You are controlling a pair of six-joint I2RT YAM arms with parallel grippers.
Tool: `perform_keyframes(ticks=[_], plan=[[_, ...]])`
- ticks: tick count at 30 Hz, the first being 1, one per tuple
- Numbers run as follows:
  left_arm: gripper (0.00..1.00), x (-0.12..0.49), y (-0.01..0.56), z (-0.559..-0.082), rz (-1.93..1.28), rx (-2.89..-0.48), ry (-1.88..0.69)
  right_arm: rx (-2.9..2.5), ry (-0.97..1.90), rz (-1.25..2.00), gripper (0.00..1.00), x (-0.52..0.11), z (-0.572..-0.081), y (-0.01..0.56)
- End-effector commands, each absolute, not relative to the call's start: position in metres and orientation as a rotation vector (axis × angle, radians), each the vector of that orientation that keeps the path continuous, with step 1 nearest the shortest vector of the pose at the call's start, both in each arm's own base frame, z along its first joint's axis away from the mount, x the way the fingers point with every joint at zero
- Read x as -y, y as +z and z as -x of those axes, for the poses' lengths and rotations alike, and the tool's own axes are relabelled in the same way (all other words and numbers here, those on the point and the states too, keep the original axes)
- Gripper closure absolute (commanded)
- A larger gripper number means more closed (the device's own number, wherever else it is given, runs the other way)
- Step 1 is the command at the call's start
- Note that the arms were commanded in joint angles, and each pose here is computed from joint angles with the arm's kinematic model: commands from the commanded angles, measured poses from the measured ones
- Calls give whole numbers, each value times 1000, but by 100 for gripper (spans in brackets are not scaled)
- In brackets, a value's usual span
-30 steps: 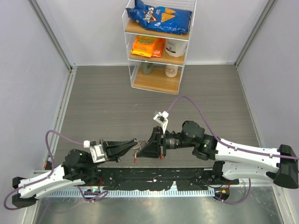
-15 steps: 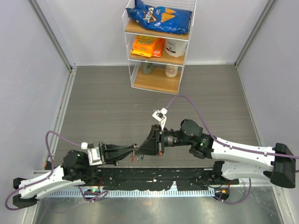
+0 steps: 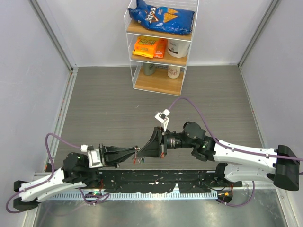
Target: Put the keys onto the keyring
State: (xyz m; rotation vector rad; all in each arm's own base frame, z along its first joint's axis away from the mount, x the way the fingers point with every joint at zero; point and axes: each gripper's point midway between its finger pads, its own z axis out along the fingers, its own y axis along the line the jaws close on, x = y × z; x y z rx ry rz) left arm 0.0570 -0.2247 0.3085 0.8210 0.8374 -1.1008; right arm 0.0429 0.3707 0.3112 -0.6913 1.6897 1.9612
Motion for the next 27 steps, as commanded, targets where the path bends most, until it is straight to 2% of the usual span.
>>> perform_keyframes(ticks=[1, 27], plan=[[100, 217, 332, -47, -795, -736, -1138, -1643, 1994, 639, 94, -372, -49, 323], [100, 221, 330, -39, -845, -701, -1142, -1717, 2044, 434, 94, -375, -69, 328]])
